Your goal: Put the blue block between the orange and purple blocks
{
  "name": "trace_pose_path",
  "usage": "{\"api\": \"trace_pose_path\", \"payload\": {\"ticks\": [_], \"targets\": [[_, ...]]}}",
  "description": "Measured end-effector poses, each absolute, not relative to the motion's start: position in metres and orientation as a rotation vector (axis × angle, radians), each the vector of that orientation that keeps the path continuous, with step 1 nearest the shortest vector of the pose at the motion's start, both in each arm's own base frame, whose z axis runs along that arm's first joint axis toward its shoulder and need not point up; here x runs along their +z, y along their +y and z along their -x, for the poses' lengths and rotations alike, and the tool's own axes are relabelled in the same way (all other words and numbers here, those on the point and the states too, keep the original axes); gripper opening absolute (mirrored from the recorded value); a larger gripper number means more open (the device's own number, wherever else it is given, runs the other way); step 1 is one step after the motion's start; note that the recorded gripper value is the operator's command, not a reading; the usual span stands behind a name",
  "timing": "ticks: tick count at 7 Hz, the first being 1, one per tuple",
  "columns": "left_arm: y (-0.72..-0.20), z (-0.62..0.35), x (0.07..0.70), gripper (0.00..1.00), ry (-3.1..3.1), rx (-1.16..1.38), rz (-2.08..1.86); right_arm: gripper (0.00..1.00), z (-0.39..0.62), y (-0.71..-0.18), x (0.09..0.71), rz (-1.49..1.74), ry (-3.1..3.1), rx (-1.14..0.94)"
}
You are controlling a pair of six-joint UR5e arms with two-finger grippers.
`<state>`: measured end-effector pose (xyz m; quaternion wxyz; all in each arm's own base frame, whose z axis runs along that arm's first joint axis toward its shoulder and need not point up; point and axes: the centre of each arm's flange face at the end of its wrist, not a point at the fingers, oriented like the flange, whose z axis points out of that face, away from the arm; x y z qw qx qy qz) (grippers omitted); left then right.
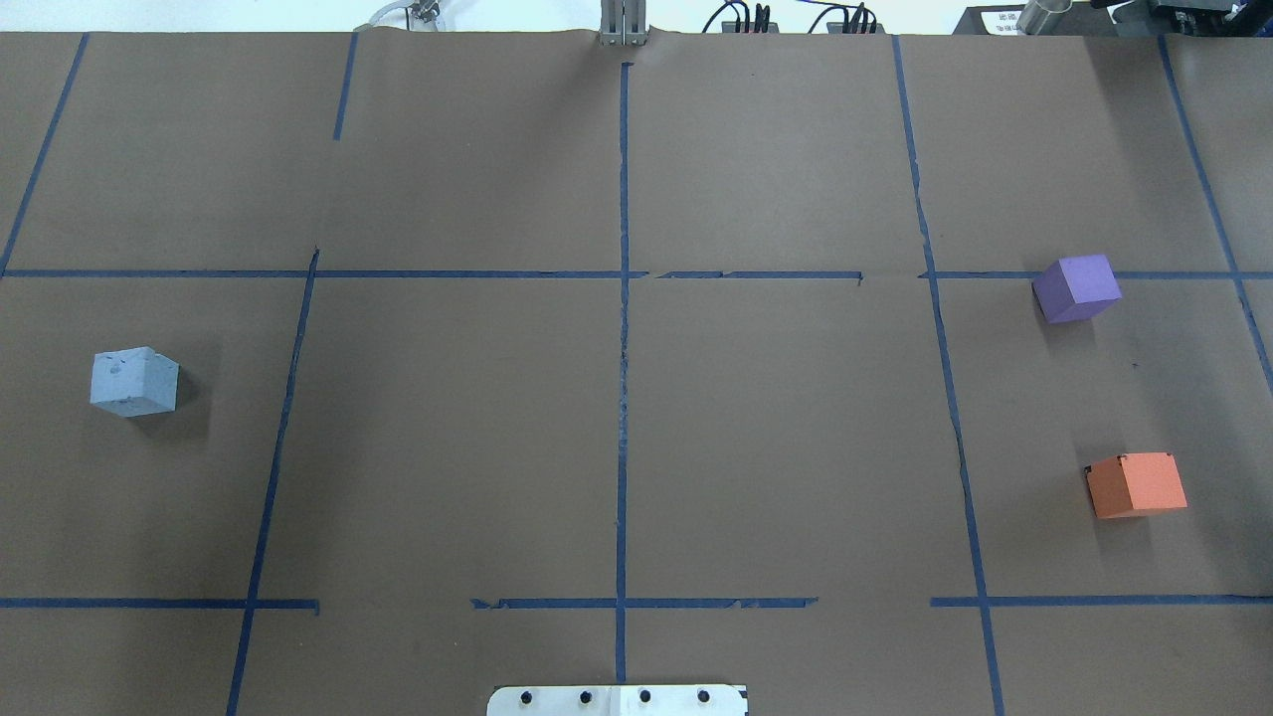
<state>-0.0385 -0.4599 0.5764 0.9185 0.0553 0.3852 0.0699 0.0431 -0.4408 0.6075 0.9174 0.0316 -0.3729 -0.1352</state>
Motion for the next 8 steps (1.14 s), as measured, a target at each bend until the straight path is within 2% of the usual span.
{"api": "trace_pose_path", "payload": {"ticks": [1,3,8], "targets": [[-0.487,0.037,0.574,1.00,0.796,0.159,-0.148,1.00,-0.043,-0.441,0.607,-0.067,-0.768,-0.279],[-0.507,-0.004,0.569,1.00,0.815,0.188,-0.179,1.00,-0.043,-0.441,0.606,-0.068,-0.768,-0.279],[-0.476,-0.193,0.547,1.00,0.870,-0.108,-0.051,1.00,-0.043,-0.441,0.606,-0.068,-0.768,-0.279]]}}
